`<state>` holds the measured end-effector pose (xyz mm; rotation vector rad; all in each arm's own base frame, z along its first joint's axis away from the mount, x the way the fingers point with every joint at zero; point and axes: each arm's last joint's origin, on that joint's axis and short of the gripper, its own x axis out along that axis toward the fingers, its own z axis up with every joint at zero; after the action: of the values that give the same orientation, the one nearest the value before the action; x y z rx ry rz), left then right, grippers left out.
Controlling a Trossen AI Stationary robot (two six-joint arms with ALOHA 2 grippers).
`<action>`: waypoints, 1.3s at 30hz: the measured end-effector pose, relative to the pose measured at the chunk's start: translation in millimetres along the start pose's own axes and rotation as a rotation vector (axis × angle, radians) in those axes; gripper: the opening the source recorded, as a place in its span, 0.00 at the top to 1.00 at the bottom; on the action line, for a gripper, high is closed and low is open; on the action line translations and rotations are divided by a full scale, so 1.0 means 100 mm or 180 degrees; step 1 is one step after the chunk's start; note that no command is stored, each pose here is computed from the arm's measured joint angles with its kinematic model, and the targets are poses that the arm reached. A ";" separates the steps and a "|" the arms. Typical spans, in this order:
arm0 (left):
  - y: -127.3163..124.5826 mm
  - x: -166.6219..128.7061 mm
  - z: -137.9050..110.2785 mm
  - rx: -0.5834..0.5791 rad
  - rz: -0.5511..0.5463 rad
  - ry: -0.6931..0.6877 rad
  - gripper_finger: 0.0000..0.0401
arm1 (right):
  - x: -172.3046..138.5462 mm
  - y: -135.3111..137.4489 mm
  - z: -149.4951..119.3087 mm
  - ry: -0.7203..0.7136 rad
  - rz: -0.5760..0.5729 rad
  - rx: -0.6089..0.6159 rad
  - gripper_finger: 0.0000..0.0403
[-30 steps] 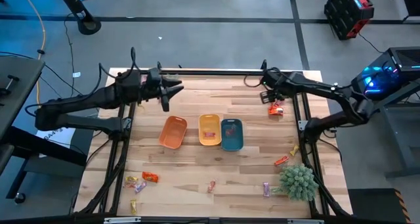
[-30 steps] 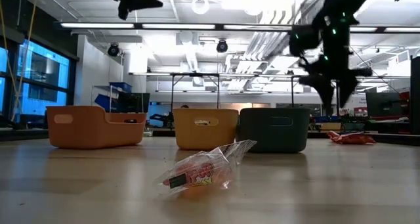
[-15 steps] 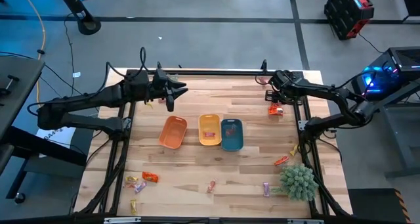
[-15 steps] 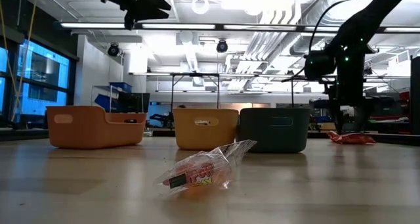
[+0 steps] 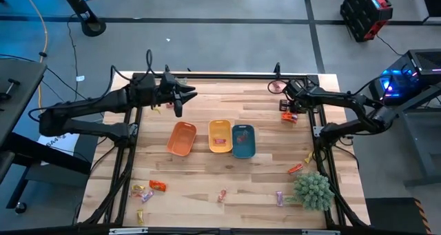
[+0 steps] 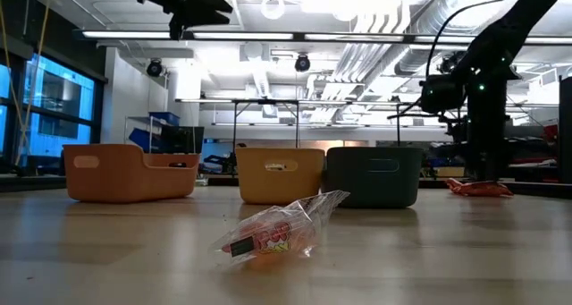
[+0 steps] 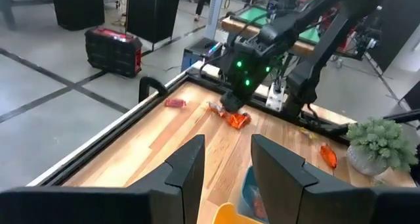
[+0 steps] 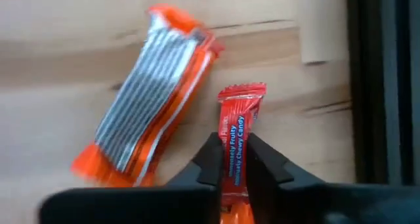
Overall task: Sort candy
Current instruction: Put the red candy into the yellow bin
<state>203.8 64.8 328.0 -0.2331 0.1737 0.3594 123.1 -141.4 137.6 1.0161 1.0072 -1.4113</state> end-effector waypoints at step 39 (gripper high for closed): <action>-0.04 -0.24 0.35 0.0171 0.0267 -0.0307 0.71 | -1.20 2.51 -0.95 -0.0501 0.2392 -0.3642 0.65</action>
<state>187.6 62.7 367.6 -0.1553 0.0980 0.4477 385.8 -34.1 215.1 0.3131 0.9447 -0.1656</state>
